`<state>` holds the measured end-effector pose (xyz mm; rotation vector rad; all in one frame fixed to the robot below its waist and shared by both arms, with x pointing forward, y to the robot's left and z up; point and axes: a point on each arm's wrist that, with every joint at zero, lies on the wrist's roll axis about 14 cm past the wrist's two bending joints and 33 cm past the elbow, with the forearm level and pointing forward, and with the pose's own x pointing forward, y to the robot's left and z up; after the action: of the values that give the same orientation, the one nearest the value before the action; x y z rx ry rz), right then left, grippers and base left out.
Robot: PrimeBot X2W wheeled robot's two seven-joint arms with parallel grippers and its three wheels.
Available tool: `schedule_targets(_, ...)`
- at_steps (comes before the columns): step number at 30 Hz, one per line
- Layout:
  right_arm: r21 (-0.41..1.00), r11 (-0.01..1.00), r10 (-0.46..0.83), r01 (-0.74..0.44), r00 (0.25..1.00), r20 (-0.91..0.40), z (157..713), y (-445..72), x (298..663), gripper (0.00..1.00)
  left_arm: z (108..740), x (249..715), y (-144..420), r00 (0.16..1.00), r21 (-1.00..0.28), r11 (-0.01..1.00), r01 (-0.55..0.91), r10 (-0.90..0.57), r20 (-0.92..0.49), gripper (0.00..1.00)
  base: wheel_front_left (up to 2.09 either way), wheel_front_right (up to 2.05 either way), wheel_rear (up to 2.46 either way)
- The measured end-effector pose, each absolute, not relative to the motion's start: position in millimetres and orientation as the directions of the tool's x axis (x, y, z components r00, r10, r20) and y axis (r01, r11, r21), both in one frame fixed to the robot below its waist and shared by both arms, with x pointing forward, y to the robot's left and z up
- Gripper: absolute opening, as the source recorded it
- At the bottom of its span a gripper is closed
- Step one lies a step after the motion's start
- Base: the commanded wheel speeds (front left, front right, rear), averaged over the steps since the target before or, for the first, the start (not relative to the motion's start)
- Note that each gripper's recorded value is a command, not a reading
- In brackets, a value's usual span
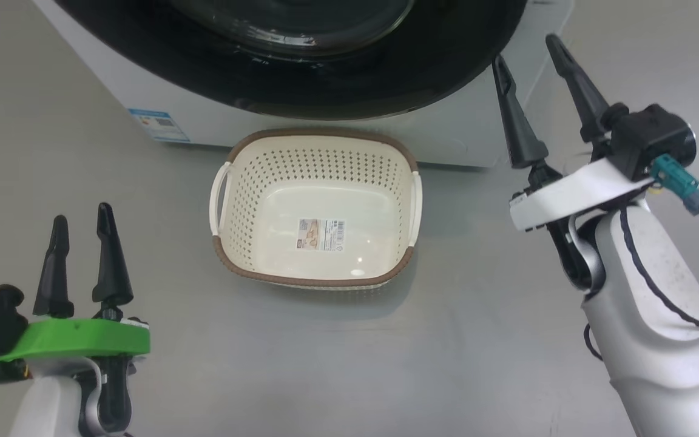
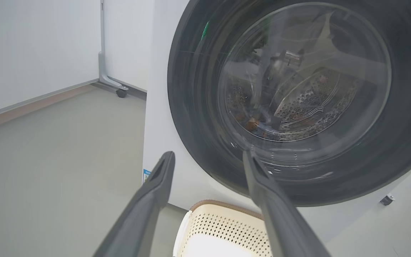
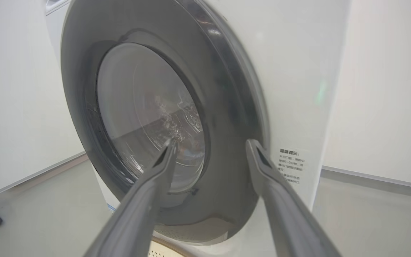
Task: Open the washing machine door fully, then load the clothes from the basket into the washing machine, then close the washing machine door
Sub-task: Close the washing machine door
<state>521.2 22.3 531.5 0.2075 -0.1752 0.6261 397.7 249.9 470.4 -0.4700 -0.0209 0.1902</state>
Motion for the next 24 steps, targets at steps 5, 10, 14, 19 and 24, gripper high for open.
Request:
schedule_targets(5, 0.151, 0.841, 0.498, -0.519, 0.853, 0.158, 518.4, -16.3, 482.8, 1.0, 464.2, 385.6, 240.7, 0.985, -0.459, 0.873, -0.167, 0.165, -0.045, 1.0, 0.0, 0.0, 0.0)
schedule_targets(10, 0.146, 0.876, 0.444, -0.46, 0.886, 0.13, 516.4, -44.3, 451.0, 1.0, 457.2, 371.6, 231.2, 0.988, -0.459, 0.875, -0.154, 0.137, -0.07, 1.0, 0.0, 0.0, 0.0)
schedule_targets(14, 0.141, 0.91, 0.375, -0.39, 0.919, 0.126, 519.9, -73.3, 428.2, 1.0, 455.9, 363.4, 211.6, 0.994, -0.463, 0.88, -0.106, 0.08, -0.076, 1.0, 0.0, 0.0, 0.0)
schedule_targets(19, 0.139, 0.942, 0.287, -0.306, 0.948, 0.137, 526.4, -105.8, 398.3, 1.0, 464.4, 354.2, 190.9, 0.999, -0.473, 0.88, -0.041, 0.019, -0.05, 1.0, 0.0, 0.0, 0.0)
schedule_targets(24, 0.138, 0.962, 0.212, -0.234, 0.964, 0.158, 533.6, -130.4, 375.9, 1.0, 471.8, 345.9, 183.7, 1.0, -0.473, 0.881, -0.008, -0.005, -0.026, 1.0, 0.0, 0.0, 0.0)
